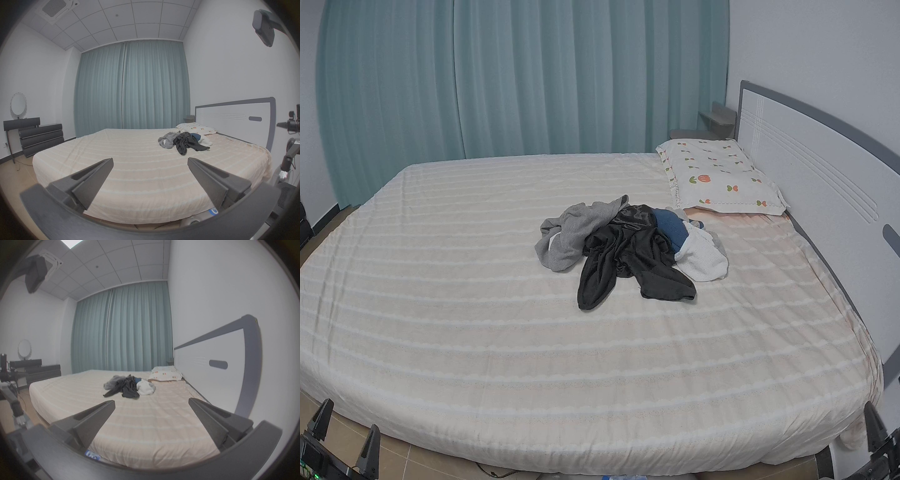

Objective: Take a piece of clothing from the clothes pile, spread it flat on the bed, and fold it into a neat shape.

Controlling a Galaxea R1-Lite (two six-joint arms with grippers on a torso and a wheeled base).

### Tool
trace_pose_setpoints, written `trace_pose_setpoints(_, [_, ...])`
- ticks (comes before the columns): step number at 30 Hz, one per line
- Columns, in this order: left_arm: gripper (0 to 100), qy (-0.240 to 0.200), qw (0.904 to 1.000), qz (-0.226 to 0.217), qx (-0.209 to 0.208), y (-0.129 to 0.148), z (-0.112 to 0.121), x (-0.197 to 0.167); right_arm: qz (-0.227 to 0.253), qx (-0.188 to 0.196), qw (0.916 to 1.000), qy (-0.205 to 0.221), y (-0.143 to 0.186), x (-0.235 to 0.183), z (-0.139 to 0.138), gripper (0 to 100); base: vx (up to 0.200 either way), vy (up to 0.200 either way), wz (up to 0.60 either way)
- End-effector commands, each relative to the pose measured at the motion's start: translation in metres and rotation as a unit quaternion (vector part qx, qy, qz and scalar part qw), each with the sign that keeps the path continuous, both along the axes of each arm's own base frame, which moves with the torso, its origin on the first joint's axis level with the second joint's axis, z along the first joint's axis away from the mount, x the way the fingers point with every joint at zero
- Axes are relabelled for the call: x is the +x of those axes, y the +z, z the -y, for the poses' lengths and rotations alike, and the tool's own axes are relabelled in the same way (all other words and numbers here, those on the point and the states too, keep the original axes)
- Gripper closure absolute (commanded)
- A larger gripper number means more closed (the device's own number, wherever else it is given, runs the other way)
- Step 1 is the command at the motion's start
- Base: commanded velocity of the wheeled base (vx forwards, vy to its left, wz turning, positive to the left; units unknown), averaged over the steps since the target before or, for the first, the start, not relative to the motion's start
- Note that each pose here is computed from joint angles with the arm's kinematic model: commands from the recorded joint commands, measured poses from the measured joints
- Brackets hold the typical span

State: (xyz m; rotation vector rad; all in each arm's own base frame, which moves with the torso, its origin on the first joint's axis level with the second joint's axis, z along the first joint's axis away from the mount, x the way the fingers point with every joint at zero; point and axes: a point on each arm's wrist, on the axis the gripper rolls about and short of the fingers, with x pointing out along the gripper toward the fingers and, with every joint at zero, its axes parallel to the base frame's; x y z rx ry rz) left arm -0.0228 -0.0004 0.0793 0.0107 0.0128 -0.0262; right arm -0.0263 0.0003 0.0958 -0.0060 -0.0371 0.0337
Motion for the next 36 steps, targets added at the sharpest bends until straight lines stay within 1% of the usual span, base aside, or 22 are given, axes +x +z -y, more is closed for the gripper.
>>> trace_pose_setpoints(1, [0, 0.0, 1.0, 0.001, 0.0, -0.004, 0.0, 0.0, 0.004, 0.03, 0.9992, 0.025, 0.076, 0.008, 0.0, 0, 0.0, 0.0, 0.0])
trace_pose_setpoints(4, [0, 0.0, 1.0, 0.001, 0.0, -0.004, 0.0, 0.0, -0.088, 0.028, 0.9945, 0.048, 0.072, 0.039, -0.002, 0, 0.0, 0.0, 0.0])
trace_pose_setpoints(5, [0, 0.0, 1.0, 0.001, 0.0, -0.004, 0.0, 0.0, -0.091, 0.028, 0.9943, 0.049, 0.072, 0.04, -0.002, 0, 0.0, 0.0, 0.0])
trace_pose_setpoints(6, [0, 0.0, 1.0, 0.001, 0.0, -0.004, 0.0, 0.0, -0.139, 0.029, 0.9886, 0.051, 0.073, 0.059, -0.003, 0, 0.0, 0.0, 0.0])
trace_pose_setpoints(9, [0, 0.0, 1.0, 0.001, 0.0, -0.004, 0.0, 0.0, -0.225, 0.038, 0.9718, 0.061, 0.074, 0.098, -0.006, 0, 0.0, 0.0, 0.0])
trace_pose_setpoints(10, [0, 0.0, 1.0, 0.001, 0.0, -0.004, 0.0, 0.0, -0.252, 0.045, 0.9644, 0.065, 0.074, 0.115, -0.007, 0, 0.0, 0.0, 0.0])
trace_pose_setpoints(11, [0, 0.0, 1.0, 0.001, 0.0, -0.004, 0.0, 0.0, -0.257, 0.047, 0.963, 0.066, 0.074, 0.118, -0.008, 0, 0.0, 0.0, 0.0])
trace_pose_setpoints(12, [0, 0.0, 1.0, 0.001, 0.0, -0.004, 0.0, 0.0, -0.287, 0.065, 0.9531, 0.07, 0.073, 0.15, -0.01, 0, 0.0, 0.0, 0.0])
trace_pose_setpoints(13, [0, 0.0, 1.0, 0.001, 0.0, -0.004, 0.0, 0.0, -0.296, 0.074, 0.9495, 0.072, 0.072, 0.169, -0.012, 0, 0.0, 0.0, 0.0])
trace_pose_setpoints(15, [0, 0.0, 1.0, 0.001, 0.0, -0.004, 0.0, 0.0, -0.302, 0.088, 0.9458, 0.08, 0.067, 0.208, -0.021, 0, 0.0, 0.0, 0.0])
trace_pose_setpoints(17, [0, 0.0, 1.0, 0.001, 0.0, -0.004, 0.0, 0.0, -0.295, 0.114, 0.9453, 0.081, 0.062, 0.244, -0.029, 0, 0.0, 0.0, 0.0])
trace_pose_setpoints(18, [0, 0.0, 1.0, 0.001, 0.0, -0.004, 0.0, 0.0, -0.295, 0.114, 0.9453, 0.081, 0.062, 0.244, -0.029, 0, 0.0, 0.0, 0.0])
trace_pose_setpoints(19, [0, 0.0, 1.0, 0.001, 0.0, -0.004, 0.0, 0.0, -0.288, 0.136, 0.9447, 0.079, 0.056, 0.274, -0.04, 0, 0.0, 0.0, 0.0])
trace_pose_setpoints(20, [0, 0.0, 1.0, 0.001, 0.0, -0.004, 0.0, 0.0, -0.282, 0.144, 0.9456, 0.074, 0.054, 0.29, -0.046, 0, 0.0, 0.0, 0.0])
trace_pose_setpoints(21, [0, 0.0, 1.0, 0.001, 0.0, -0.004, 0.0, 0.0, -0.277, 0.152, 0.947, 0.059, 0.049, 0.31, -0.051, 0, 0.0, 0.0, 0.0])
trace_pose_setpoints(24, [0, 0.0, 1.0, 0.001, 0.0, -0.004, 0.0, 0.0, -0.277, 0.157, 0.9473, 0.037, 0.039, 0.346, -0.062, 0, 0.0, 0.0, 0.0])
trace_pose_setpoints(26, [0, 0.0, 1.0, 0.001, 0.0, -0.004, 0.0, 0.0, -0.28, 0.163, 0.9455, 0.031, 0.029, 0.369, -0.071, 0, 0.0, 0.0, 0.0])
trace_pose_setpoints(27, [0, 0.0, 1.0, 0.001, 0.0, -0.004, 0.0, 0.0, -0.28, 0.163, 0.9455, 0.031, 0.029, 0.369, -0.071, 0, 0.0, 0.0, 0.0])
trace_pose_setpoints(28, [0, 0.0, 1.0, 0.001, 0.0, -0.004, 0.0, 0.0, -0.281, 0.172, 0.9436, 0.031, 0.021, 0.388, -0.08, 0, 0.0, 0.0, 0.0])
trace_pose_setpoints(33, [0, 0.0, 1.0, 0.001, 0.0, -0.004, 0.0, 0.0, -0.279, 0.17, 0.9448, 0.022, 0.006, 0.44, -0.103, 0, 0.0, 0.0, 0.0])
trace_pose_setpoints(35, [0, 0.001, 1.0, 0.001, 0.0, -0.004, 0.0, 0.0, -0.286, 0.169, 0.943, 0.02, 0.001, 0.448, -0.106, 0, 0.0, 0.0, 0.0])
trace_pose_setpoints(36, [0, 0.0, 1.0, 0.001, 0.0, -0.004, 0.0, 0.0, -0.295, 0.171, 0.9398, 0.019, -0.007, 0.46, -0.111, 0, 0.0, 0.0, 0.0])
